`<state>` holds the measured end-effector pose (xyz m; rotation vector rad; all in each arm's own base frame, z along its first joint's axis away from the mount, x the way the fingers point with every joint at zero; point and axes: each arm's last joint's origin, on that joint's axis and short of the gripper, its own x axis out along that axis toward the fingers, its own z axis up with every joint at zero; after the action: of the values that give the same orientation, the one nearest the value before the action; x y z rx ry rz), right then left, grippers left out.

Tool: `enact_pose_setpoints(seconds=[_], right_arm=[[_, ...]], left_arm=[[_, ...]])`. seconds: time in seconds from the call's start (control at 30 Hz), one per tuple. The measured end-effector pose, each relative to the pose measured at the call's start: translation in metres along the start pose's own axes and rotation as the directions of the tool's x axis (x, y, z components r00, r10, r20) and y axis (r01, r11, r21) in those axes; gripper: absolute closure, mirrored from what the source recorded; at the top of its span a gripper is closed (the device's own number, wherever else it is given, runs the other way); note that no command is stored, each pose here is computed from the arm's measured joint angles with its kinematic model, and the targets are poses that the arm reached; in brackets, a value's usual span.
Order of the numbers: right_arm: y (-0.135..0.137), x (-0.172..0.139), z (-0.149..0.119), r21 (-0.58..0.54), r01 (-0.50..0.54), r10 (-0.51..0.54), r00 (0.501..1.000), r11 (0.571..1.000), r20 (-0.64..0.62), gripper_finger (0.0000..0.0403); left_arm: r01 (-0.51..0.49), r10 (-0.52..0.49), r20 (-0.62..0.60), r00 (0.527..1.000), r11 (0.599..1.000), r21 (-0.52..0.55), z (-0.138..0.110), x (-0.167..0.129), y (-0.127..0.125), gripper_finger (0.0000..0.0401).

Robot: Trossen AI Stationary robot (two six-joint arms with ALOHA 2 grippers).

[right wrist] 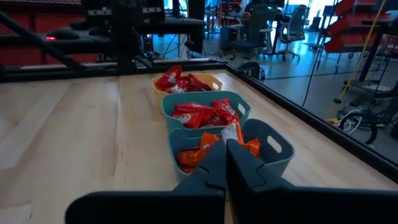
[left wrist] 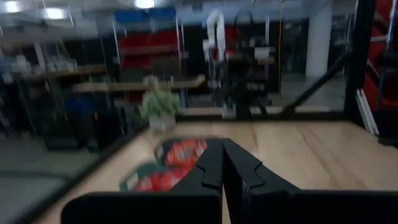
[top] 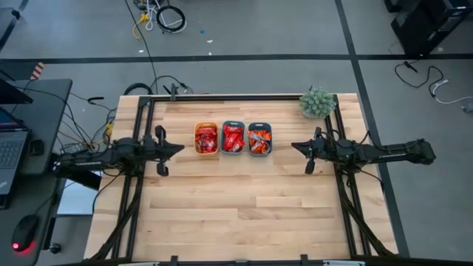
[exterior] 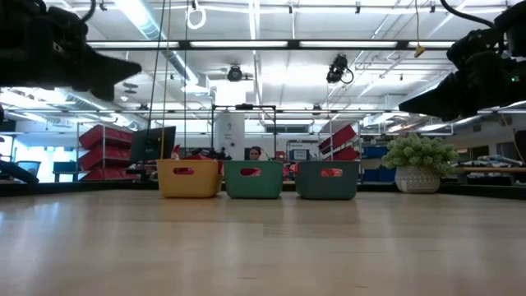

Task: Sort candy
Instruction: Return to Home Position

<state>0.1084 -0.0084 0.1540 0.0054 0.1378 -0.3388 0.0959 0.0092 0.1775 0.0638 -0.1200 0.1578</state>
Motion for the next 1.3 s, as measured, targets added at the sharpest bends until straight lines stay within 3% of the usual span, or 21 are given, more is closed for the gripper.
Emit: enact_pose_setpoints(seconds=[0.13,0.47,1.3], right_arm=[[-0.0009,0.0022,-0.0025,-0.004,0.014,-0.014,0.999,1.000,-0.030,0.0403],[-0.0026,0.0068,-0.0087,0.067,0.050,-0.043,0.994,0.997,-0.099,0.0403],[-0.0037,0.0070,-0.0080,0.093,0.079,-0.071,0.993,0.993,-0.092,0.0399]], left_arm=[[-0.007,0.001,-0.093,0.996,0.998,-0.065,-0.0090,-0.0004,-0.0003,0.0399],[-0.028,0.012,-0.106,0.994,0.989,-0.142,-0.0101,0.0000,-0.0001,0.0399],[-0.025,0.015,-0.066,0.998,0.989,-0.145,-0.0065,0.0003,0.0001,0.0399]])
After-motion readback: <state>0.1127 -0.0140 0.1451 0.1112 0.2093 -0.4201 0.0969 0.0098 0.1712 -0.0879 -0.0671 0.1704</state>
